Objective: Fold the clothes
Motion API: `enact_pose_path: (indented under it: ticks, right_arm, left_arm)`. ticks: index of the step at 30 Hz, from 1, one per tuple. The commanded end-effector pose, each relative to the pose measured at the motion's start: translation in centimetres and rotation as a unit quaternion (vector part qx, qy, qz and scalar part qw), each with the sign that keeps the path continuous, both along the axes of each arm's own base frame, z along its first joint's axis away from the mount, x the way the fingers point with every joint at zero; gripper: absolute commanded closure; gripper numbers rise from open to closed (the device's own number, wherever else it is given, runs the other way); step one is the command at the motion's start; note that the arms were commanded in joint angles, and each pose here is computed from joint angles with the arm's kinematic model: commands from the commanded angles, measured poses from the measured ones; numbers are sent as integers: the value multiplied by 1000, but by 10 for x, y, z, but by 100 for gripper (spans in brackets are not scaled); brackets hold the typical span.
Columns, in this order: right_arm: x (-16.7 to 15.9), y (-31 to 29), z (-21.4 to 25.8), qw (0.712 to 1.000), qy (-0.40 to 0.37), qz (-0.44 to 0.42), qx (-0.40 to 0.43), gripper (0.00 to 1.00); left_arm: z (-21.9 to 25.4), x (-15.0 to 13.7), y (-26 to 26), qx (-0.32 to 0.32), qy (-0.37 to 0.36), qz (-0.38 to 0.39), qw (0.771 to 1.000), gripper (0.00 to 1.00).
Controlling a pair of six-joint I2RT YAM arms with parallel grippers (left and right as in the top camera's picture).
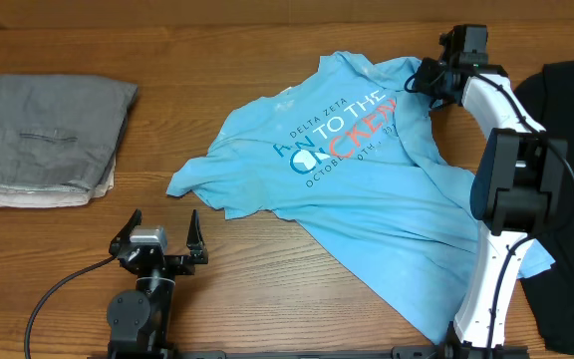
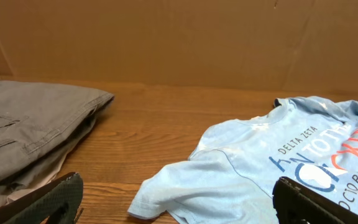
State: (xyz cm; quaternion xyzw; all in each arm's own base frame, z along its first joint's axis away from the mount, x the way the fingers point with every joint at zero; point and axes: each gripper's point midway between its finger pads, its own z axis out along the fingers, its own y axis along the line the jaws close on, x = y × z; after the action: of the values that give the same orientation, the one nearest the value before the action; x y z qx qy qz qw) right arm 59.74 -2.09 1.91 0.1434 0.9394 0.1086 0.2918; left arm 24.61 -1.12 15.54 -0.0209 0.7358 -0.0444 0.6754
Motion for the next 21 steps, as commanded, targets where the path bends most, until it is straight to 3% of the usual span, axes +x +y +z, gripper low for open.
enact_pose_path:
  ticks: [1,9,15,21]
  right_arm:
    - [4,-6,-2,1000,-8,-14,-14,96]
    - [24,-47,1,992,-53,-76,-87,94]
    - [43,-60,39,987,-97,-87,-89,68]
    - [45,-59,125,985,-120,-87,-85,61]
  left_arm:
    - [1,0,-1,10,-5,-4,1000,0]
    - [1,0,-1,10,-5,-4,1000,0]
    - [1,0,-1,10,-5,-4,1000,0]
    - [1,0,-1,10,-5,-4,1000,0]
